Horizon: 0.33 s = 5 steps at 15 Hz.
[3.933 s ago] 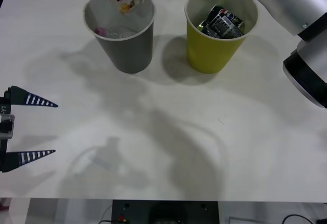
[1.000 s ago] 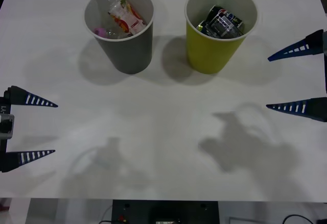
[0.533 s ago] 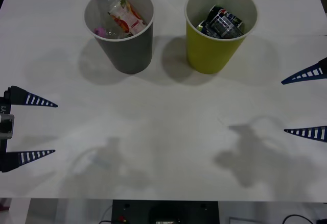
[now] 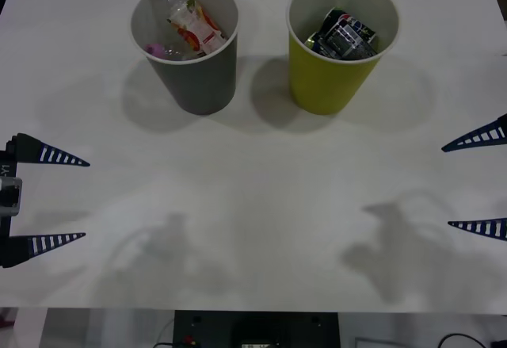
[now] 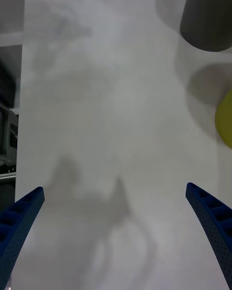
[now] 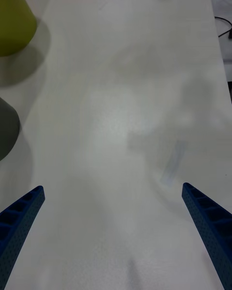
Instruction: Put the can into the green bin and the plastic bottle into the gray bin
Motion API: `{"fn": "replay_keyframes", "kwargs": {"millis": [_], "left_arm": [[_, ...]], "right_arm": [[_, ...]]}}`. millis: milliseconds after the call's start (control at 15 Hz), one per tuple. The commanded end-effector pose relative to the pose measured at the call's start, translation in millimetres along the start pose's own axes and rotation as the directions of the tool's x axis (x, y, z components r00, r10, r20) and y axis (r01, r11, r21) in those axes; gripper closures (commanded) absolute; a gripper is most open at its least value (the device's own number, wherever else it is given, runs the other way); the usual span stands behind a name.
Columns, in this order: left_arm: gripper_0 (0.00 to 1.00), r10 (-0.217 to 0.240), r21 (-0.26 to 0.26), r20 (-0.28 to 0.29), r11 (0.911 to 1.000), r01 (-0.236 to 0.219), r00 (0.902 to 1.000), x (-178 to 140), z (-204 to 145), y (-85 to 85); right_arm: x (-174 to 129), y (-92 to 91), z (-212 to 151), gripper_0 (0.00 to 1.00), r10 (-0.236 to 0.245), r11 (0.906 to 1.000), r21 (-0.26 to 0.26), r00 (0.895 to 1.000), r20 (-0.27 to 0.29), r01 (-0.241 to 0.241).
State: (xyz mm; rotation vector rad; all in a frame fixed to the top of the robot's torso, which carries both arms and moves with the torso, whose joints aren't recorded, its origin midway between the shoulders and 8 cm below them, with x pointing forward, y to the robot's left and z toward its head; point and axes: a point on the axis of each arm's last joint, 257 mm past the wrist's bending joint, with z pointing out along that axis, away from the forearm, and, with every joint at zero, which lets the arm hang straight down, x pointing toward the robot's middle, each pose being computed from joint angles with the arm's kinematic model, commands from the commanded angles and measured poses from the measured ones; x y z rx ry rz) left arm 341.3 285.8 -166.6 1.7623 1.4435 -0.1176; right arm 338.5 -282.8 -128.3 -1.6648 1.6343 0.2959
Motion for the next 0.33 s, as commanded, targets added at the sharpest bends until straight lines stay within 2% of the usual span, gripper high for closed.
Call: {"fn": "replay_keyframes", "kwargs": {"millis": [67,333], "left_arm": [[0.02,0.000,0.000,0.000,1.0000,0.000,1.0000,0.0,0.0,0.0],[0.02,0.000,0.000,0.000,1.0000,0.000,1.0000,0.0,0.0,0.0]], "right_arm": [[6.2,2.3,0.6,0.00,0.006,1.0000,-0.002,1.000,-0.014,-0.006],[6.6,2.6,1.1,0.00,0.005,1.0000,-0.003,1.000,-0.017,-0.005]]}}
